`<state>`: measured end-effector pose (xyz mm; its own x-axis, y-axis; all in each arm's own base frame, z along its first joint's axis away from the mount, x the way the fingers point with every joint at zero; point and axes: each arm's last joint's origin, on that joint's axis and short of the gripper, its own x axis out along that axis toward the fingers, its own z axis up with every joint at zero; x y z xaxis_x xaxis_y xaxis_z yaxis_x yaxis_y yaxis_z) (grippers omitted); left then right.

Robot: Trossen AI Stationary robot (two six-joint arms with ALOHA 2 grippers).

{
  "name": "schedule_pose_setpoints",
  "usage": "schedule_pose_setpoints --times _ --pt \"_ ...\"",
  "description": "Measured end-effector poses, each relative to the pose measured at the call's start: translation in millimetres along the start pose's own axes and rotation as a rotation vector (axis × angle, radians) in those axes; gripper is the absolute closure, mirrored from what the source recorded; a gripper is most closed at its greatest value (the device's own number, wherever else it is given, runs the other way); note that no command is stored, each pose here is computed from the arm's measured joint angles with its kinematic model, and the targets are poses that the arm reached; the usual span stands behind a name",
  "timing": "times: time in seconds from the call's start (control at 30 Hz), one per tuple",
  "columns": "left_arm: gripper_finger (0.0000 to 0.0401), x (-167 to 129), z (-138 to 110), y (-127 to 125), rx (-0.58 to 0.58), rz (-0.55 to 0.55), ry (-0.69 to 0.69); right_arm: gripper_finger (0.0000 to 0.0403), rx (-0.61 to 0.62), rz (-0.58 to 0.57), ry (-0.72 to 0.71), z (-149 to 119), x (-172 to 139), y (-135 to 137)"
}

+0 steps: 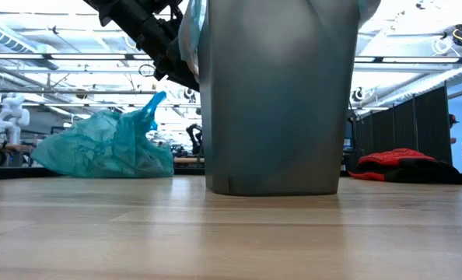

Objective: Place trash/remove bag and relplace
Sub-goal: Insert the blue trash bag into the trash bin

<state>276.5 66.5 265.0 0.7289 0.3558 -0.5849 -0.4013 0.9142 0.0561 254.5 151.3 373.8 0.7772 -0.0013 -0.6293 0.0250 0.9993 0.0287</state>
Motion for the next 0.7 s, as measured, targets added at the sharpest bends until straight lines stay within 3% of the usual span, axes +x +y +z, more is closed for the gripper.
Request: schedule_pose_setpoints --times 0.17,0.33,0.47,0.57,0.7 --pt "0.0401 0 0 0 0.000 0.000 0.000 0.0201 0.038 -0.040 -0.051 14 17 -17" --pt "0.0401 0 0 0 0.000 0.000 0.000 0.0202 0.090 0.023 -0.068 27 44 -32" --pt "0.0401 0 0 0 0.000 0.000 0.000 0.0214 0.139 0.002 -0.050 30 61 -44" --pt "0.0401 0 0 0 0.000 0.000 0.000 0.0253 0.136 -0.002 -0.056 31 68 -46" --pt "0.0401 0 1 0 0.005 0.000 -0.007 0.0347 0.094 0.059 -0.050 30 80 -36"
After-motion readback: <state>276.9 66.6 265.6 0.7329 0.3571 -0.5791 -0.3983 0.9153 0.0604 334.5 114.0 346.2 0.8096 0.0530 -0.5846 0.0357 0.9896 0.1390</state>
